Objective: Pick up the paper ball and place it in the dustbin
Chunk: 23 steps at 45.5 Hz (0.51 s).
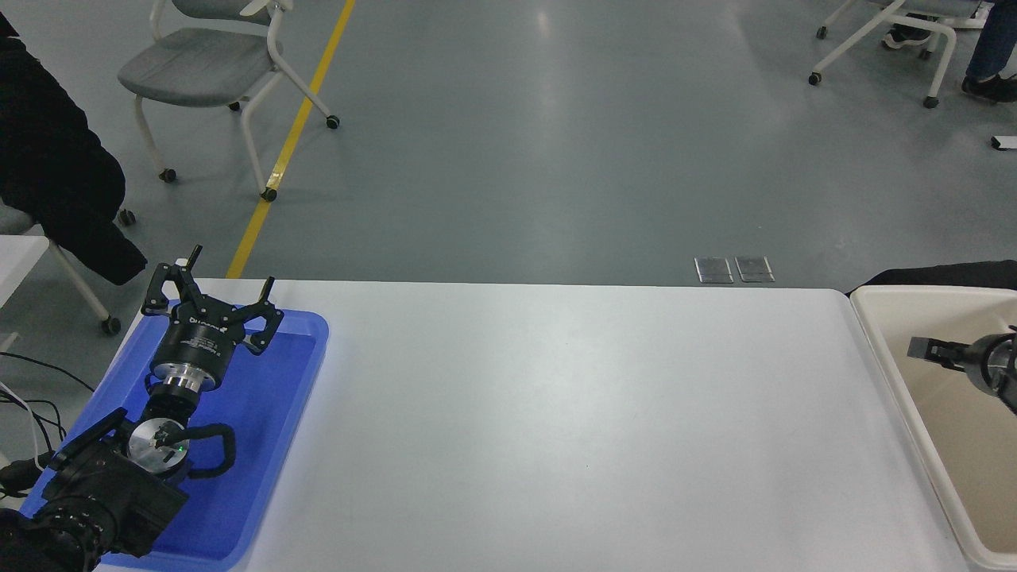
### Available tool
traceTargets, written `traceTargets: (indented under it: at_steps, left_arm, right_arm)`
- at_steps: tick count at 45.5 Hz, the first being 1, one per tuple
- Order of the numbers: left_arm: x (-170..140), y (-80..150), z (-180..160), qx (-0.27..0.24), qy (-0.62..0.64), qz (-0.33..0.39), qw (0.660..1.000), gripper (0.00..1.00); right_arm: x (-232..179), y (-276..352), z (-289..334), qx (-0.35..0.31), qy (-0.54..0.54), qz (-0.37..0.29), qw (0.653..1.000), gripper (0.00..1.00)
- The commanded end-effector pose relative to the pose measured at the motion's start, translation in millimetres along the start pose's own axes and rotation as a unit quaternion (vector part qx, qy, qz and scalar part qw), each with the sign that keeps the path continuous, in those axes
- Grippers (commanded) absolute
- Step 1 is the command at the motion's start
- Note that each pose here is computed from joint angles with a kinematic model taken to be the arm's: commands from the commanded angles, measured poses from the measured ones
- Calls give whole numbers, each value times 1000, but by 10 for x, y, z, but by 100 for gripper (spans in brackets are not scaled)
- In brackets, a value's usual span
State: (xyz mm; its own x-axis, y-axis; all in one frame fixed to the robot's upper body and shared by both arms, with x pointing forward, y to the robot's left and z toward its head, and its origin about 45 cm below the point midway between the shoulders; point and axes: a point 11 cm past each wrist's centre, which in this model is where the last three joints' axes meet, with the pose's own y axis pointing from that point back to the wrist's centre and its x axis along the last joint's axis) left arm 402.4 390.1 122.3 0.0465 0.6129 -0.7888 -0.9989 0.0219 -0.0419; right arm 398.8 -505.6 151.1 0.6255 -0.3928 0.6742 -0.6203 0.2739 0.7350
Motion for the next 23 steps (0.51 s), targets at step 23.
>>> traceTargets:
  at_steps: [23]
  left_arm:
    - [14,12,-1,0,0,2,1000,100]
  right_arm:
    - [334,653,-1845,366,-528,-108,759,100]
